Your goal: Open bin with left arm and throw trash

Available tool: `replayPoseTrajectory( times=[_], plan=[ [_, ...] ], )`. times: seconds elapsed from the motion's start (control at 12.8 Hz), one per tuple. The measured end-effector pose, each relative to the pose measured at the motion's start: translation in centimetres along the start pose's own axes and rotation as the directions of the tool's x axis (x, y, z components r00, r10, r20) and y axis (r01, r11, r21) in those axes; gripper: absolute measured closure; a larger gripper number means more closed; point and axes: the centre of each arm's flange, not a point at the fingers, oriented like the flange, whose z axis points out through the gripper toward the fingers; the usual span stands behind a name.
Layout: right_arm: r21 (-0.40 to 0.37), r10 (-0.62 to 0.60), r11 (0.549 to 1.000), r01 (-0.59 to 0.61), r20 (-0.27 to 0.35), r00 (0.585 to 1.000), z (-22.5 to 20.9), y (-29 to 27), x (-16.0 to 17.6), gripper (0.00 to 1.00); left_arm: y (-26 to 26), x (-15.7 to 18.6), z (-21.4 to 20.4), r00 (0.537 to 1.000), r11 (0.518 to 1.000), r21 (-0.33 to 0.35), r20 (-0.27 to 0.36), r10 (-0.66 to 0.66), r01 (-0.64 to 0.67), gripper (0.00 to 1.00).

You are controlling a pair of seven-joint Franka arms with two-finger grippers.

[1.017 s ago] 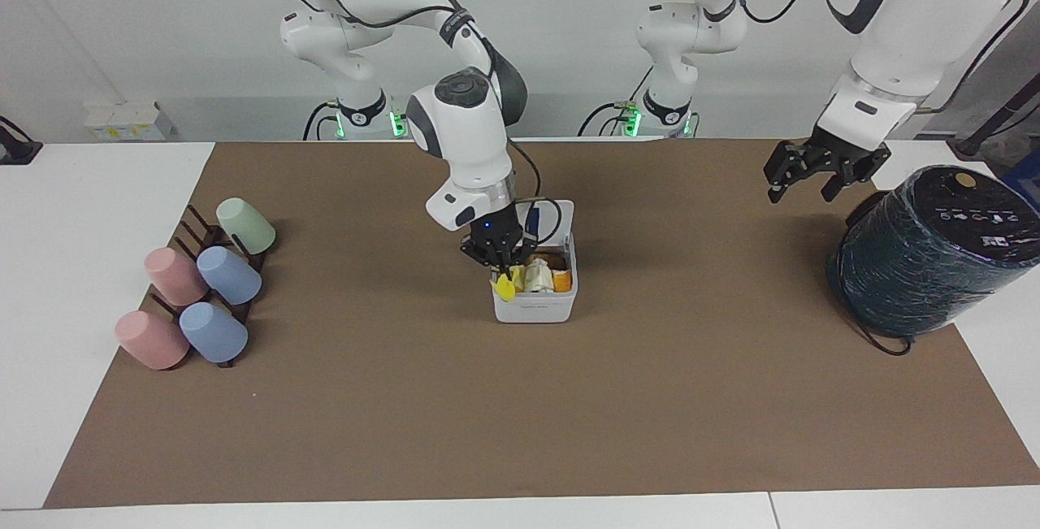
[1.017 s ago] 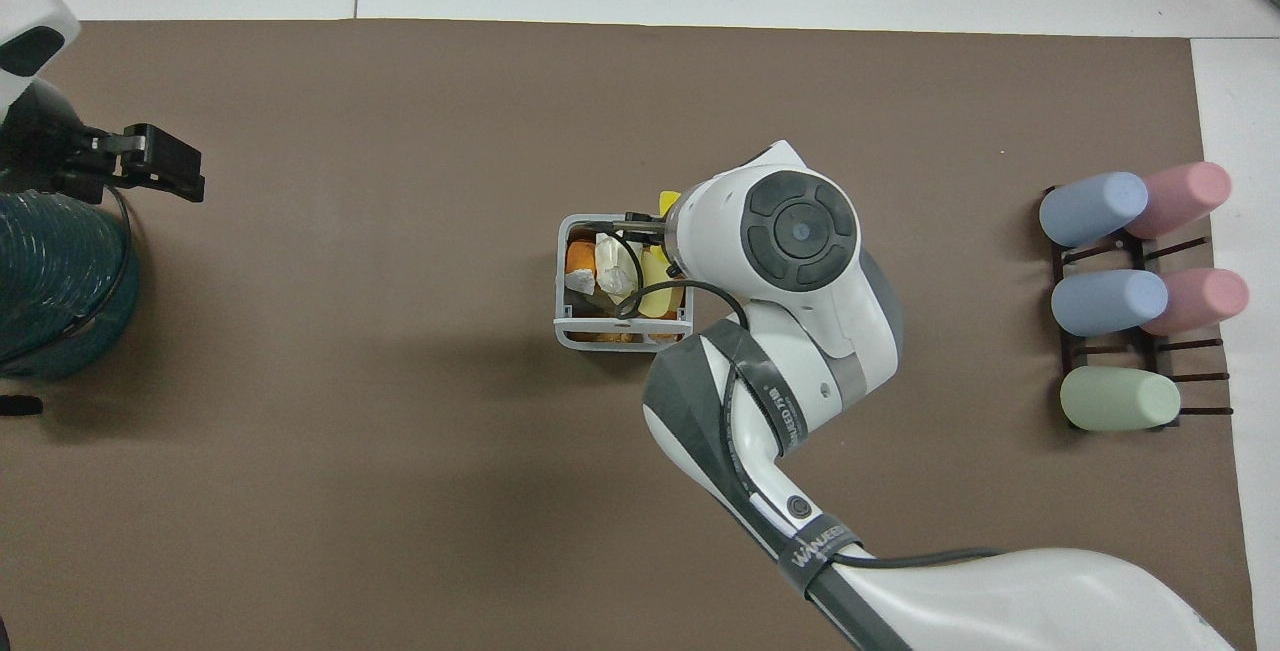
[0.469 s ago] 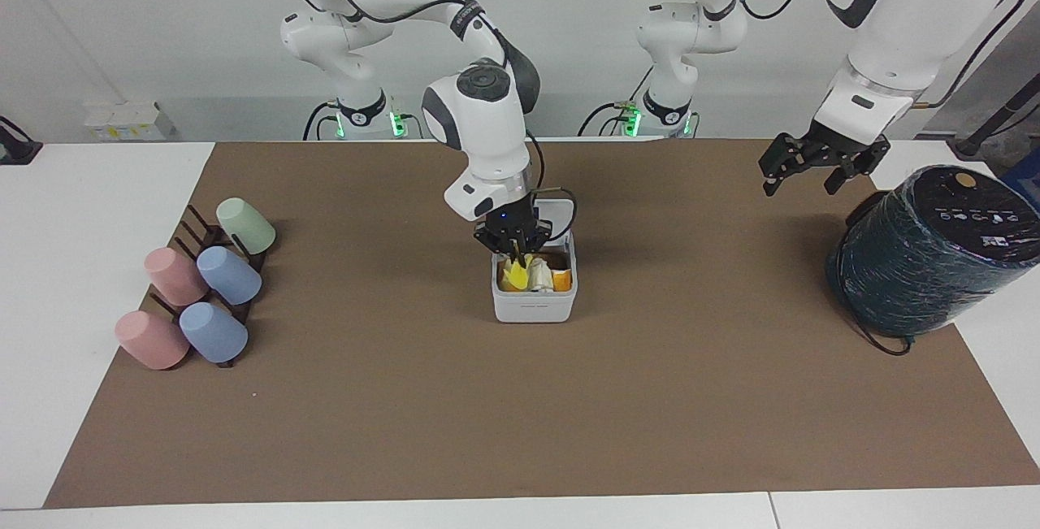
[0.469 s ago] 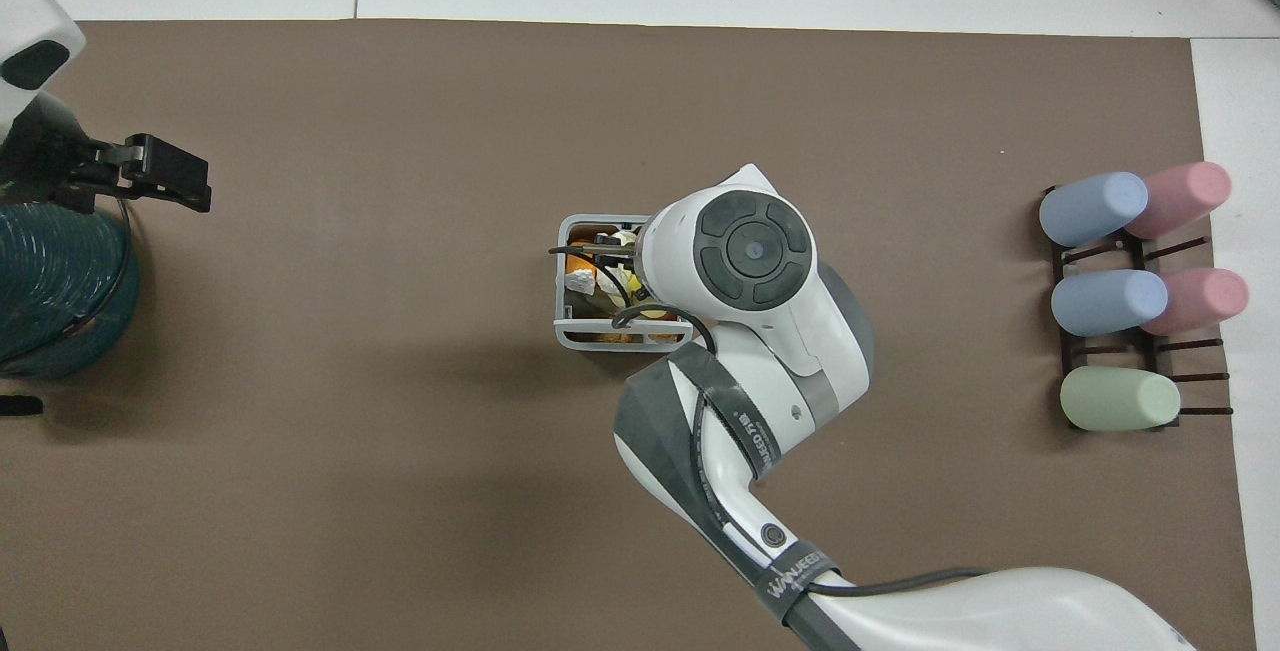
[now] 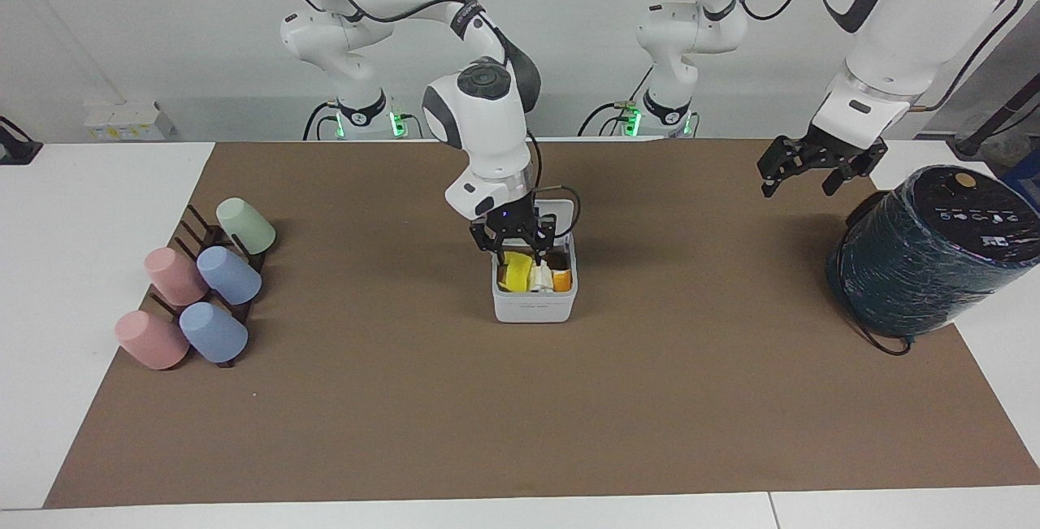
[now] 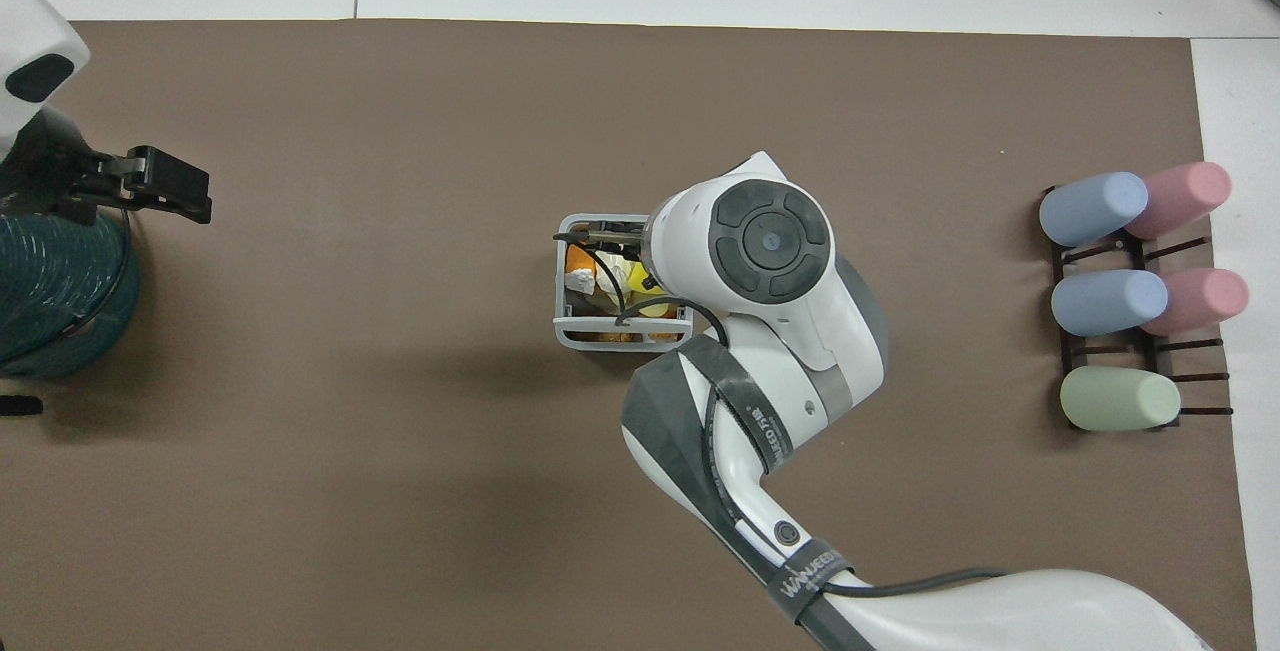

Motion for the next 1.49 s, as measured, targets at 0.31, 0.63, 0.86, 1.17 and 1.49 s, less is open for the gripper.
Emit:
replayPoseTrajectory(
  times=[0.31,0.63,0.86,1.17,1.49],
  plan=[
    [-0.004,0.064,0.998,-0.064,-0.053,0.997,-3.1,5.9,4.7,0.0,0.0,-0.1,-0.1,1.0,1.0,0.0,-0.001,0.0,0.0,0.0],
    [-0.062,0.057,0.996,-0.061,-0.07,0.996,-8.9,15.2,8.4,0.0,0.0,-0.1,0.0,1.0,1.0,0.0,0.0,0.0,0.0,0.0],
    [-0.122,0.006,0.992,-0.009,-0.026,1.0,-13.3,21.5,8.8,0.0,0.0,-0.1,0.0,1.0,1.0,0.0,0.0,0.0,0.0,0.0],
    [-0.167,-0.02,0.986,0.028,0.049,0.999,-16.8,26.5,8.0,0.0,0.0,-0.1,0.0,1.0,1.0,0.0,0.0,0.0,0.0,0.0],
    [-0.195,-0.005,0.98,0.034,0.149,0.989,-18.3,27.0,6.3,0.0,0.0,-0.1,0.0,1.0,1.0,0.0,0.001,0.0,0.0,0.0]
  ],
)
